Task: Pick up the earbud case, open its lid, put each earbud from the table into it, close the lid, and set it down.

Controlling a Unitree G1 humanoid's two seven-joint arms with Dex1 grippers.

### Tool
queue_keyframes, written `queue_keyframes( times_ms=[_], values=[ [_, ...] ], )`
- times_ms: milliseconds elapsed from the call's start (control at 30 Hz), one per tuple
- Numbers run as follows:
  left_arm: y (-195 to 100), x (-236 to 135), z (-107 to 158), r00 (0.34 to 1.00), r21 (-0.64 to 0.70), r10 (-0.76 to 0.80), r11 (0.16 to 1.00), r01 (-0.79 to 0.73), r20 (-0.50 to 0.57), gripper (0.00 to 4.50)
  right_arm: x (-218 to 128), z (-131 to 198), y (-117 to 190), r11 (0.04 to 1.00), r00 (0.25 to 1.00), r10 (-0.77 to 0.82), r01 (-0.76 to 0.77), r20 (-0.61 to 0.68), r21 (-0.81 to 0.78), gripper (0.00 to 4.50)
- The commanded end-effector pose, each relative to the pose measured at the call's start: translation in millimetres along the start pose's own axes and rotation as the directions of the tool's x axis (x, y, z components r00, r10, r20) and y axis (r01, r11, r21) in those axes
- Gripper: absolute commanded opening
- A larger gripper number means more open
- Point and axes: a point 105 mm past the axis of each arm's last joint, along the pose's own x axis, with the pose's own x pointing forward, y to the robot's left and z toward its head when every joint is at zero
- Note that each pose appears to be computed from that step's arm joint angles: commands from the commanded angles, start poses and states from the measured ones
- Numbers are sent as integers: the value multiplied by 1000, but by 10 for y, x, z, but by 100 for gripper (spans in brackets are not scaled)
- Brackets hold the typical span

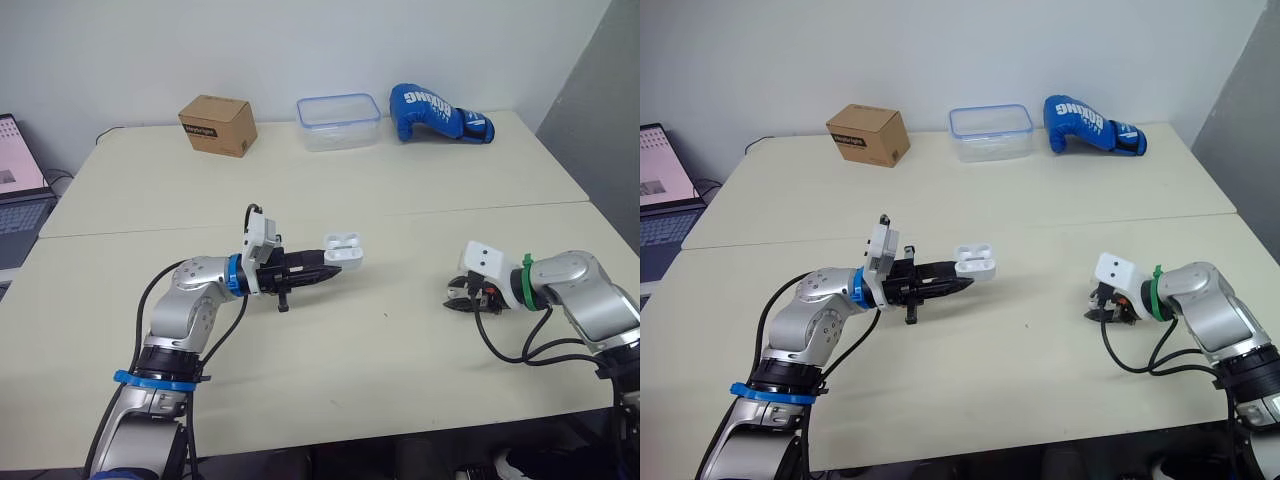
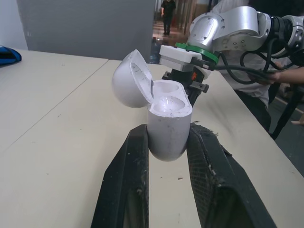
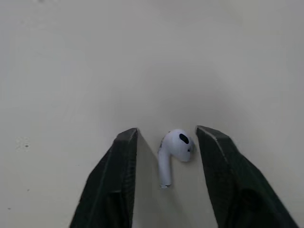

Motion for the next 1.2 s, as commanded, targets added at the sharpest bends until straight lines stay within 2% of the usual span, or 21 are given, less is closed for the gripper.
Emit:
queue_keyframes(
  times_ms=[33,67,333,500,700,900,1200],
  values=[
    [-41,23,87,1000,41,-27,999,27,5,80,-33,-94,-4,1000,999,-13,13,-40,13,61],
    [-42,24,87,1000,41,-27,999,27,5,80,-34,-96,-3,1000,999,-13,13,-41,13,40],
    [-51,42,82,999,42,-34,999,34,4,80,-88,-42,35,1000,999,17,-18,-40,-19,40],
    [-64,45,68,999,41,-39,998,39,1,80,-152,186,159,981,994,106,-107,-20,-159,40],
    [-68,41,70,999,46,-42,998,43,-3,80,-129,327,319,928,978,196,-208,-70,-309,40],
    [-84,49,81,999,52,-41,998,41,-1,80,-53,199,310,886,963,201,-256,-178,-388,40],
    [-101,42,74,999,49,-33,998,33,-1,80,-17,92,264,879,958,200,-269,-207,-394,40]
  ],
)
